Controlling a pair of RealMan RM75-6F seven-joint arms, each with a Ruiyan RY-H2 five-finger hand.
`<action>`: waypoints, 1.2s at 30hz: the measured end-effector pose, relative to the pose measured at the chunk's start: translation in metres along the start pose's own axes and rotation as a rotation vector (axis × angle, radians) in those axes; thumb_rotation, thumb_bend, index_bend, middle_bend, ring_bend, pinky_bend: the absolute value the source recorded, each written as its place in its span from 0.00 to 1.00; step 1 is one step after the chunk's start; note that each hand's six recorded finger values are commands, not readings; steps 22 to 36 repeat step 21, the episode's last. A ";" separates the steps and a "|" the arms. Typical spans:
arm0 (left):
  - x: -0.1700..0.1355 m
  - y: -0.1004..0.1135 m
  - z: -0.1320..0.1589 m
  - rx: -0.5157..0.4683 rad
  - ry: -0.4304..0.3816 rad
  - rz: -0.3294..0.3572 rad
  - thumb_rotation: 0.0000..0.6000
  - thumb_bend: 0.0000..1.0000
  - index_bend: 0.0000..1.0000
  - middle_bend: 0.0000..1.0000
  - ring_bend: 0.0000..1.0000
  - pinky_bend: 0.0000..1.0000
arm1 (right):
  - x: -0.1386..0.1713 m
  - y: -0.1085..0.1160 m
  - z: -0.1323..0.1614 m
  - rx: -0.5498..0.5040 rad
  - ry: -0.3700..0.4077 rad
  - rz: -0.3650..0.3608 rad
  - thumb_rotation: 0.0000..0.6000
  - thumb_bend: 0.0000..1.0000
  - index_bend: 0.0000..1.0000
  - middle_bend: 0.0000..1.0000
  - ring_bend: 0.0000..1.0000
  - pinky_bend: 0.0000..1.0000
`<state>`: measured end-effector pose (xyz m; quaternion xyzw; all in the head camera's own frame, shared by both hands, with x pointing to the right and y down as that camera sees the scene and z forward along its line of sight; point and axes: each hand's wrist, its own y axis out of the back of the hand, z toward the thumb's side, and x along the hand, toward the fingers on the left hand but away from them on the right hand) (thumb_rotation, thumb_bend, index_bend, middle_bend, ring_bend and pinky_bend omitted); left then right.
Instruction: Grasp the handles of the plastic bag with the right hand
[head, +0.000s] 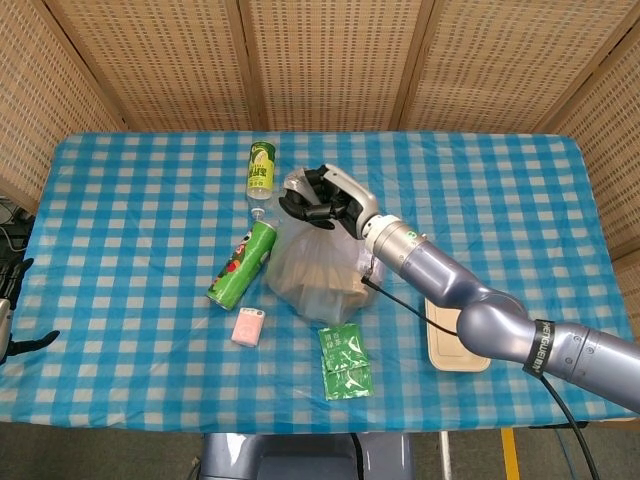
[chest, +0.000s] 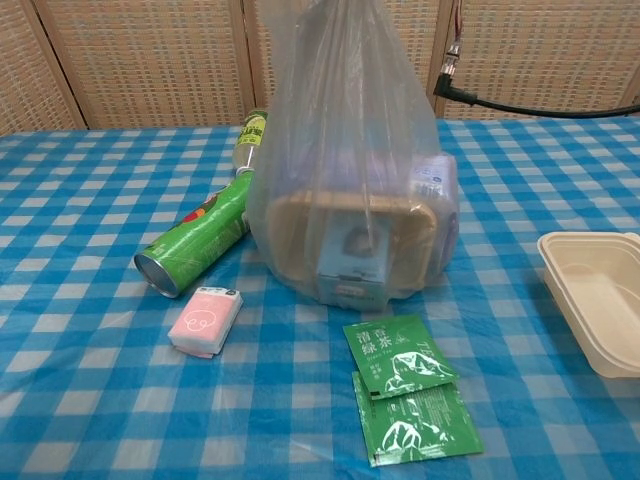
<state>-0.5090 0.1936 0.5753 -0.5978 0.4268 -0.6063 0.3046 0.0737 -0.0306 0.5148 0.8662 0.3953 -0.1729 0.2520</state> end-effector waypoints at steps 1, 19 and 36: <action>0.000 0.000 0.000 0.000 0.000 -0.001 1.00 0.00 0.00 0.00 0.00 0.00 | 0.001 0.001 0.000 0.011 -0.002 -0.008 1.00 1.00 0.92 0.83 0.89 1.00; 0.001 0.001 -0.001 -0.018 0.000 -0.008 1.00 0.00 0.00 0.00 0.00 0.00 | 0.019 0.015 0.053 0.051 0.089 -0.140 1.00 1.00 0.94 0.84 0.92 1.00; 0.001 0.001 -0.002 -0.019 0.001 -0.009 1.00 0.00 0.00 0.00 0.00 0.00 | 0.021 0.016 0.064 0.051 0.106 -0.157 1.00 1.00 0.94 0.84 0.92 1.00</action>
